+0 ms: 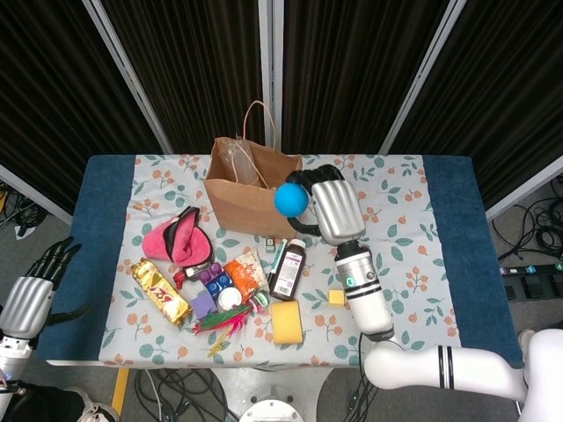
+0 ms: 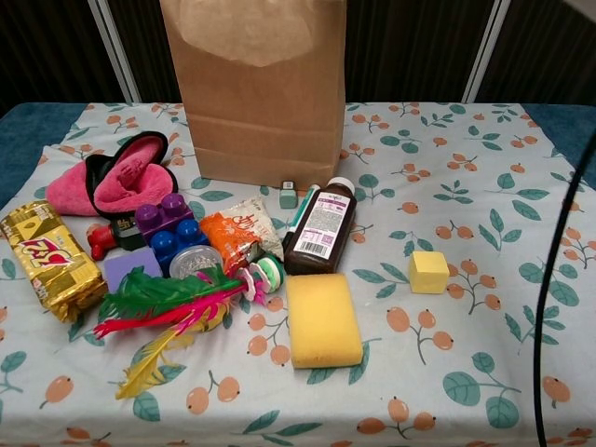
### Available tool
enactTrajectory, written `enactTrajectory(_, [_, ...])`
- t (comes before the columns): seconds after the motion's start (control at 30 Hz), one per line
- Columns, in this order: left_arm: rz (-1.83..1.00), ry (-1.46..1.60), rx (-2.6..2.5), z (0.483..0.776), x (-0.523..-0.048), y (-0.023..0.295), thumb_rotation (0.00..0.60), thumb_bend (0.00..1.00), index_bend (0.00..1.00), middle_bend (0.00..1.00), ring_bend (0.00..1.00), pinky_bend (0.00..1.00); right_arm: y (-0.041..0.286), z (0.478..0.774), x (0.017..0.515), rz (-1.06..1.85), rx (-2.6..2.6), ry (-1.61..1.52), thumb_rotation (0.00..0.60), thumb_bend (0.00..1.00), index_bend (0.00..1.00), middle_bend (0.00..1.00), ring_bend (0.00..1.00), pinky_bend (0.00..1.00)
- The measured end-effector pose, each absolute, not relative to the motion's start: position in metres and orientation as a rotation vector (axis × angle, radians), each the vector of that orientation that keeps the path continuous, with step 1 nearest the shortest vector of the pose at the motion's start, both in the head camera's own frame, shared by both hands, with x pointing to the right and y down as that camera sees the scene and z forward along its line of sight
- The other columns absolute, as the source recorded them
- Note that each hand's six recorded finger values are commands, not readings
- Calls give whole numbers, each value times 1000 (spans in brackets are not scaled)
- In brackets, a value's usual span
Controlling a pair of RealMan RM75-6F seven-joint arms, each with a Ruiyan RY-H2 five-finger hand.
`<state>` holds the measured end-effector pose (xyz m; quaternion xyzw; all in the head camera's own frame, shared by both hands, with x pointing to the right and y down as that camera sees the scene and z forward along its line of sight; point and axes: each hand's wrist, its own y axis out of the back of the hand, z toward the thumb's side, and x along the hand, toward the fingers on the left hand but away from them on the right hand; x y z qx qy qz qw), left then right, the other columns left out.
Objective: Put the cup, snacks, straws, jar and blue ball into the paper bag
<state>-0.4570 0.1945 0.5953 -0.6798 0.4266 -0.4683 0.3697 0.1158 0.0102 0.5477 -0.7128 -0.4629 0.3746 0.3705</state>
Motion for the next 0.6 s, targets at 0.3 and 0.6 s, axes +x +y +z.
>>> enactTrajectory(0.3, [-1199, 1100, -1739, 595, -456, 185, 600, 110, 95, 108, 64, 223, -40, 555, 99, 1055, -1702, -1223, 600, 157, 480, 465, 332, 236])
enactTrajectory(0.6, [-1208, 1104, -1735, 596, -459, 182, 600, 110, 95, 108, 64, 223, -52, 586, 88, 1134, -1747, -1211, 600, 0, 69, 200, 57, 56])
